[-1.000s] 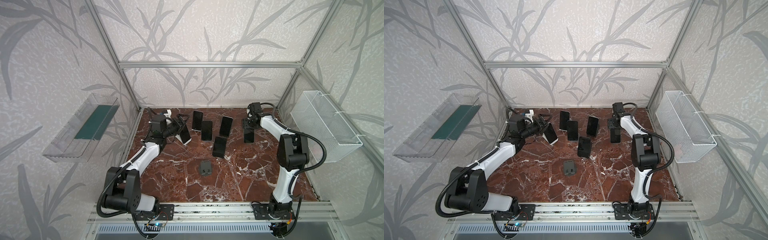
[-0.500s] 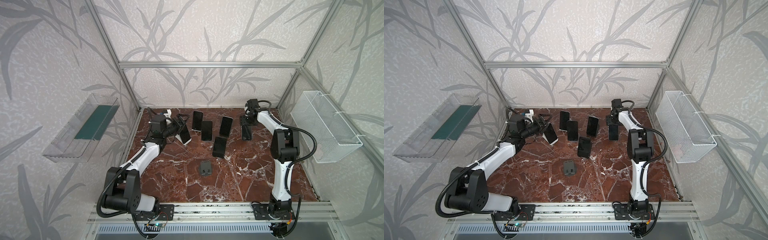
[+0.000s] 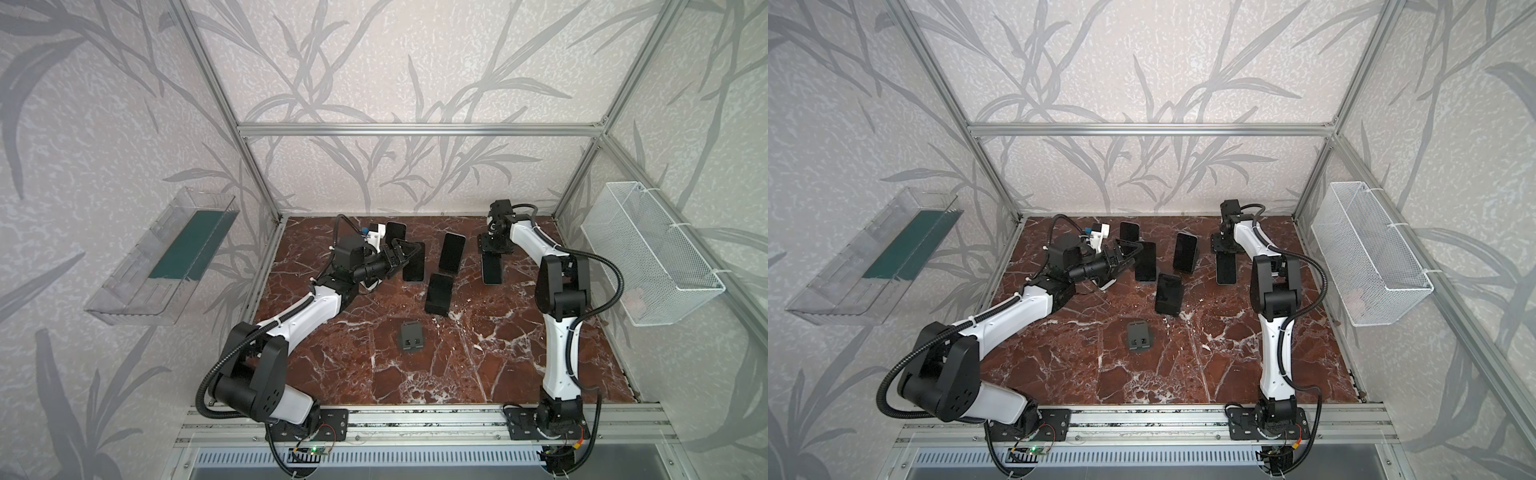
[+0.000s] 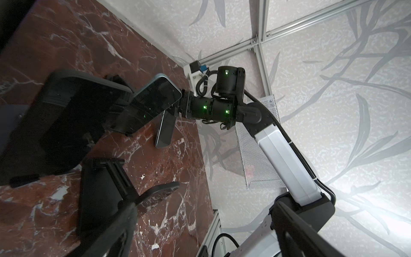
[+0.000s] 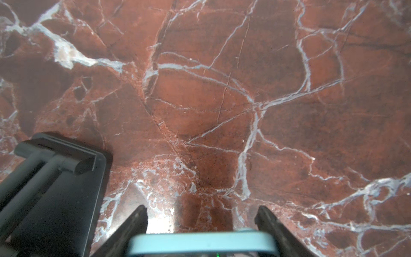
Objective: Remove the phone from the phone stand
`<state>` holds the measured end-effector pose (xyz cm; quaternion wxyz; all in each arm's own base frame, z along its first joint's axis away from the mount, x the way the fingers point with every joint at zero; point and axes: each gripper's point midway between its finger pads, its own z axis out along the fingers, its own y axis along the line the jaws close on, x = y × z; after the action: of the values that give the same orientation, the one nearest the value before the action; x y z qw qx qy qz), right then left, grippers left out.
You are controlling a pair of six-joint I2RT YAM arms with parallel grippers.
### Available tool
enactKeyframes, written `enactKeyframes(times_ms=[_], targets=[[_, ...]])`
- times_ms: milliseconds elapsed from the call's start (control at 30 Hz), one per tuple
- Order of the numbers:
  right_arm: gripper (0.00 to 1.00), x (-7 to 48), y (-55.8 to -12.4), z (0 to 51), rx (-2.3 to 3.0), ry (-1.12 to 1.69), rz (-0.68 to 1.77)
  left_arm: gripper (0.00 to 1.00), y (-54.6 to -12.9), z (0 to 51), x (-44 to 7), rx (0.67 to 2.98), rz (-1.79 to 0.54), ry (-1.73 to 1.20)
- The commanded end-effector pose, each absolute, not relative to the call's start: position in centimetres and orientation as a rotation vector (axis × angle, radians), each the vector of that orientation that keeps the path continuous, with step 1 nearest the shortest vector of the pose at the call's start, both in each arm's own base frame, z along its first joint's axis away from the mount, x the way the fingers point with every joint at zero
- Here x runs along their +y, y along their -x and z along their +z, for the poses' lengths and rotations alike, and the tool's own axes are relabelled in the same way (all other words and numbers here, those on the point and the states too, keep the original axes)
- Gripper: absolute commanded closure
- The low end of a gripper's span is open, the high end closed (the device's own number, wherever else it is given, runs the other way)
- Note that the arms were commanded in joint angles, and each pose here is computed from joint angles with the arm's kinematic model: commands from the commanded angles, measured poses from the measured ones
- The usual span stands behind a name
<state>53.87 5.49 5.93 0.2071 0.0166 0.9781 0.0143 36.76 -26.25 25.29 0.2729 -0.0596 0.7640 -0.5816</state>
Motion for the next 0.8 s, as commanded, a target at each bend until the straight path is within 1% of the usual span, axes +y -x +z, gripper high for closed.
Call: enactKeyframes(times_ms=[0,633,767], targets=[[0.29,4.9,-52.9,4.2,2.795,-0.068,0.010,0.04,-37.0,27.0,-26.6,1.998,-1.582,0.100],[0.26,4.8,-52.4,1.8,2.850,-0.064,-0.019,0.04,-36.9,27.0,-27.7,1.978,-1.687,0.086],[0.25,4.9,-52.0,1.1,2.872,-0.034,-0.048,0.06,-36.7,27.3,-27.9,1.975,-1.696,0.066]])
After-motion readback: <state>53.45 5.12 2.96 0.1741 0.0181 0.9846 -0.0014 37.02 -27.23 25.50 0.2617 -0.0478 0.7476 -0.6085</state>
